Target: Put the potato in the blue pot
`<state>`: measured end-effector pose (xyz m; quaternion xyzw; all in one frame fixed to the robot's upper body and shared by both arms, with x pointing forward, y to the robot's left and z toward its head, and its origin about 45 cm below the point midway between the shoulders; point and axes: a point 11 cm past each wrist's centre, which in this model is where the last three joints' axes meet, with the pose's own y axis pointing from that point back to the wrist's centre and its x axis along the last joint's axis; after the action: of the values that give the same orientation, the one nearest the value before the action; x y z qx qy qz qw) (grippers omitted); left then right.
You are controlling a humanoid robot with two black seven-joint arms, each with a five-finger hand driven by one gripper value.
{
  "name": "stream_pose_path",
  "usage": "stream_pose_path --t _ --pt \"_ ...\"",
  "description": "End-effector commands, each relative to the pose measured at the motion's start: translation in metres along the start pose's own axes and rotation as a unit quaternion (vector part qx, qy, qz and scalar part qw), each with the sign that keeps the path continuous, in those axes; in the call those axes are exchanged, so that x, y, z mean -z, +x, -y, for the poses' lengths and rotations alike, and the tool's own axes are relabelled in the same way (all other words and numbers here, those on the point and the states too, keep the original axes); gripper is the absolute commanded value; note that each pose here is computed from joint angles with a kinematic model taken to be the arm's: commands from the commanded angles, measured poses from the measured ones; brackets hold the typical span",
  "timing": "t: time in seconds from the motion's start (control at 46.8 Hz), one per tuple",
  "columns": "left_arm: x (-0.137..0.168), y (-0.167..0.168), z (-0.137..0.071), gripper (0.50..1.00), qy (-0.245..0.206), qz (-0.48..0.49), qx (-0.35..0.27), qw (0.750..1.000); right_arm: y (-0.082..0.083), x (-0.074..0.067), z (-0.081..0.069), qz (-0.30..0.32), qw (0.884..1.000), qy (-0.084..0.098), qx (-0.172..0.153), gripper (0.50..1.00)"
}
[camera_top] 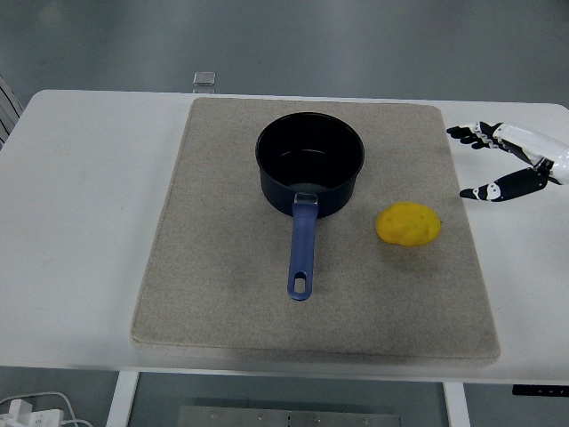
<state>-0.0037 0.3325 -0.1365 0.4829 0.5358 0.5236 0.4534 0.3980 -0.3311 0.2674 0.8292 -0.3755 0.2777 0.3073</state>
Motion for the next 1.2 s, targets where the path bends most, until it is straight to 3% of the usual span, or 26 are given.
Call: stream_pose_path --t 0.0,0.278,0.449,0.598,0.897,1.175 --pt "0.000 0.000 0.000 1.000 0.000 0.001 0.000 1.000 -0.009 -0.003 -0.001 -0.007 1.000 -0.004 0.008 0.926" --pt "0.000 0.000 0.000 1.000 0.000 0.000 0.000 1.000 -0.031 0.001 -0.007 -0.002 0.999 0.002 0.041 0.926" --pt "0.000 0.000 0.000 1.000 0.000 0.000 0.000 1.000 -0.048 -0.004 -0.004 0.011 0.999 -0.003 0.048 0.926" --pt "0.000 0.000 0.000 1.000 0.000 0.000 0.000 1.000 -0.062 -0.002 0.004 0.018 0.999 0.004 0.047 0.926" --pt "0.000 0.000 0.000 1.000 0.000 0.000 0.000 1.000 -0.079 0.007 0.020 0.026 0.998 0.016 0.048 0.924" --pt "0.000 0.000 0.000 1.000 0.000 0.000 0.000 1.000 -0.084 0.001 0.025 0.028 0.998 0.009 0.049 0.919"
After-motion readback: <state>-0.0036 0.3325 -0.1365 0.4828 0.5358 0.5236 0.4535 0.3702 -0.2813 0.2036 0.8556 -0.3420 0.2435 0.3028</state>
